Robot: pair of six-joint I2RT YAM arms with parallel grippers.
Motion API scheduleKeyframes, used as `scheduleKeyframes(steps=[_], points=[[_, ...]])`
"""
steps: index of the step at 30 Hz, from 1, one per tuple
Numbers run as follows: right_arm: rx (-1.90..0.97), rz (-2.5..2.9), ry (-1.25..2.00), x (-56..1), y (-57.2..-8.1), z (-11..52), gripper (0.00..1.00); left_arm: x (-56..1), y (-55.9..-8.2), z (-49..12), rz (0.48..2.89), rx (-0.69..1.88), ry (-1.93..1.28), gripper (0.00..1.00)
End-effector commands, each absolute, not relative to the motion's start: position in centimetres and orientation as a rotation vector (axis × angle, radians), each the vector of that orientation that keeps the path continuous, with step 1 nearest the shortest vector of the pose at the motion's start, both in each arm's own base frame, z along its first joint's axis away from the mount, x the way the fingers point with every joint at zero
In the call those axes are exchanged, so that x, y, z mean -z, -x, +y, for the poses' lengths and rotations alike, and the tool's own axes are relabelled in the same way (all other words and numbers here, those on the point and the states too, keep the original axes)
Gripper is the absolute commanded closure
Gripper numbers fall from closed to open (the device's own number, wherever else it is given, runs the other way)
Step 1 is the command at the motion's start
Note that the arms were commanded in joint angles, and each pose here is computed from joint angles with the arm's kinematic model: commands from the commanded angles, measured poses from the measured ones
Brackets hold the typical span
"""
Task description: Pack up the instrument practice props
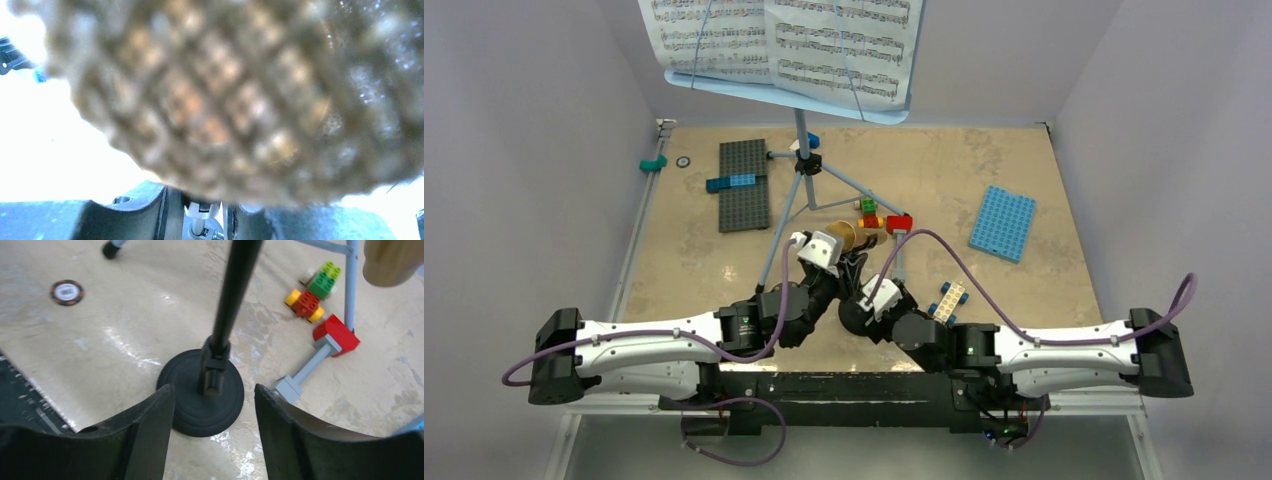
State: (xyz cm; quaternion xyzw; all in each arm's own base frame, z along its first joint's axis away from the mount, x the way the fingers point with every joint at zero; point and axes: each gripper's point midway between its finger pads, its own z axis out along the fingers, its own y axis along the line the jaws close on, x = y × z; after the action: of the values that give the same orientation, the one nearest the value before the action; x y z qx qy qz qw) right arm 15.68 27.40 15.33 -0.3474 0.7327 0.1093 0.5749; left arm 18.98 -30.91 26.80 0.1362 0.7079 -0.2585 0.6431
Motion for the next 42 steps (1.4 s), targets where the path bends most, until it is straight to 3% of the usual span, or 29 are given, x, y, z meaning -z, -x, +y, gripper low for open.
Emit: scheduleKeyframes(steps=[1,9,18,24,36,42], points=[[-0.488,1.736,0.782,-18.7,-13.3,28.2,0.32,-17.8,-18.2,-29.8,1.81,0.413,-0.476,1.0],[-1.189,1.93,0.314,-19.4,-12.8,26.7,0.27,-18.6,-18.3,-30.4,1.779,0.413,-0.512,1.0],[-1.606,2.037,0.074,-18.7,-12.6,28.2,0.26,-19.6,-18.1,-31.4,1.747,0.455,-0.528,1.0],[-1.791,2.006,-0.133,-17.8,-13.8,27.8,0.28,-20.0,-17.9,-31.2,1.733,0.463,-0.514,1.0],[-2.013,1.847,-0.181,-20.5,-14.7,28.3,0.26,-20.4,-17.6,-30.8,1.71,0.46,-0.502,1.0],[-2.016,1.885,-0.195,-20.1,-15.1,28.9,0.42,-20.2,-17.5,-30.5,1.711,0.458,-0.496,1.0]])
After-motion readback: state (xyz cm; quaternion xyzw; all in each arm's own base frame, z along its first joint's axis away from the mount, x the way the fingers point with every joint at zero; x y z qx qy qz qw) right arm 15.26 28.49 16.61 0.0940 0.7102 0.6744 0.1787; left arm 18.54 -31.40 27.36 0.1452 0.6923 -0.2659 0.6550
